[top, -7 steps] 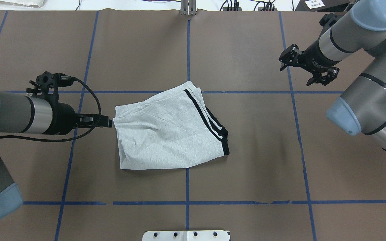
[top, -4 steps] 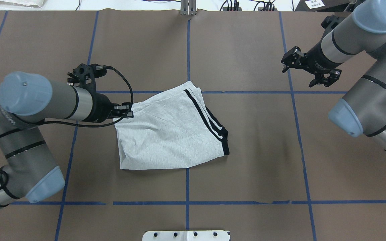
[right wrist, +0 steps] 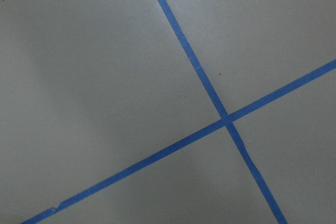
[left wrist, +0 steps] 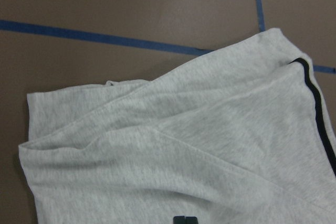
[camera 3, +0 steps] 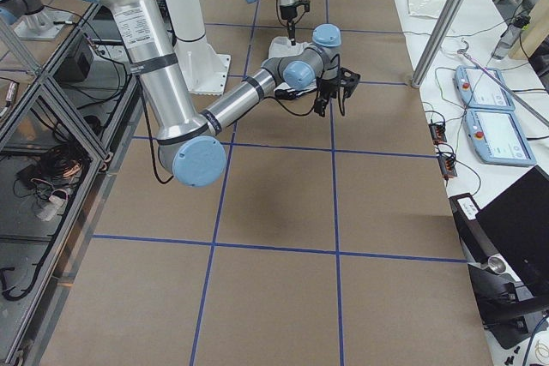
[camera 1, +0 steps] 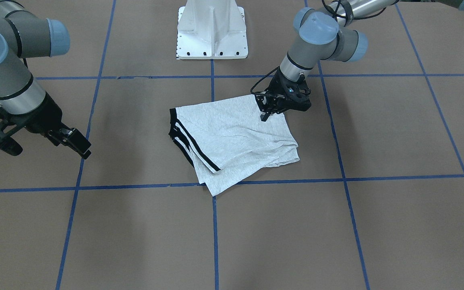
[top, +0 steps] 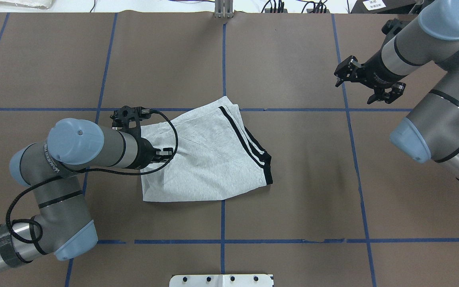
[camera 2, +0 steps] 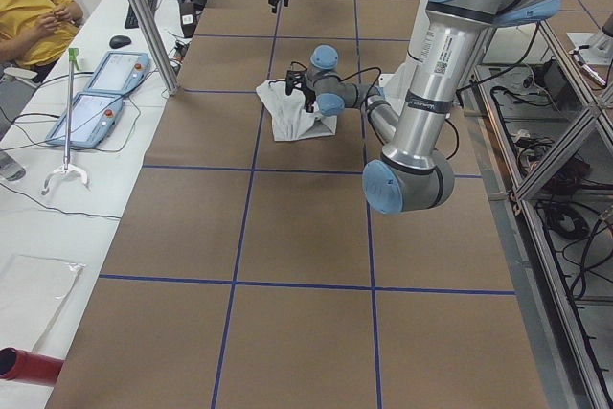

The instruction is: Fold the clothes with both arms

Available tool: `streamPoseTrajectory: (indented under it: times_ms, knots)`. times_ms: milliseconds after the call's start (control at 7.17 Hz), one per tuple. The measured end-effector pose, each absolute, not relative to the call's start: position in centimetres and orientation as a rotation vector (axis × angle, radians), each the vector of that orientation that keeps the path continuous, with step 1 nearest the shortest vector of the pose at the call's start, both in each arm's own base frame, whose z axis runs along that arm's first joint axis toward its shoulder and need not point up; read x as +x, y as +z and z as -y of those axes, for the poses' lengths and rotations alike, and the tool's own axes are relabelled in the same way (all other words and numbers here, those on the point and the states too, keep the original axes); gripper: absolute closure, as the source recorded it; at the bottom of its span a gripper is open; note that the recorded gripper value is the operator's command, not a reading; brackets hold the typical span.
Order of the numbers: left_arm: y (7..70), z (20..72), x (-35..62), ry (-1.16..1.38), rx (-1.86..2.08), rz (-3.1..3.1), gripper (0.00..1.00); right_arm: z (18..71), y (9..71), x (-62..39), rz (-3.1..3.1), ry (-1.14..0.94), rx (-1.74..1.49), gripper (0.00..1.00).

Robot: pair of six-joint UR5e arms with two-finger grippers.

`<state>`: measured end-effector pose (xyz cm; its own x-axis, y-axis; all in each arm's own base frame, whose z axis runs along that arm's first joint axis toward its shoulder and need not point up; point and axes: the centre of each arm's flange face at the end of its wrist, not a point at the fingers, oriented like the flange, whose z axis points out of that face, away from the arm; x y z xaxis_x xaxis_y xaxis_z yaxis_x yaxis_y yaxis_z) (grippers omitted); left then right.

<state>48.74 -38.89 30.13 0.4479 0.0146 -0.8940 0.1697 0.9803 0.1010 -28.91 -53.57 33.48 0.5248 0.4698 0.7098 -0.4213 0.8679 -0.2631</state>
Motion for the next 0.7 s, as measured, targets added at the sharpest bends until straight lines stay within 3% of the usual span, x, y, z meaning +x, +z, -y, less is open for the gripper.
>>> streamPoseTrajectory:
  times_ms: [698]
  knots:
    - [34.2, 33.3, 47.6, -0.023, 0.067, -1.072, 1.00, 53.5, 33.5, -28.9, 0.864, 0.535, -0.064, 0.00]
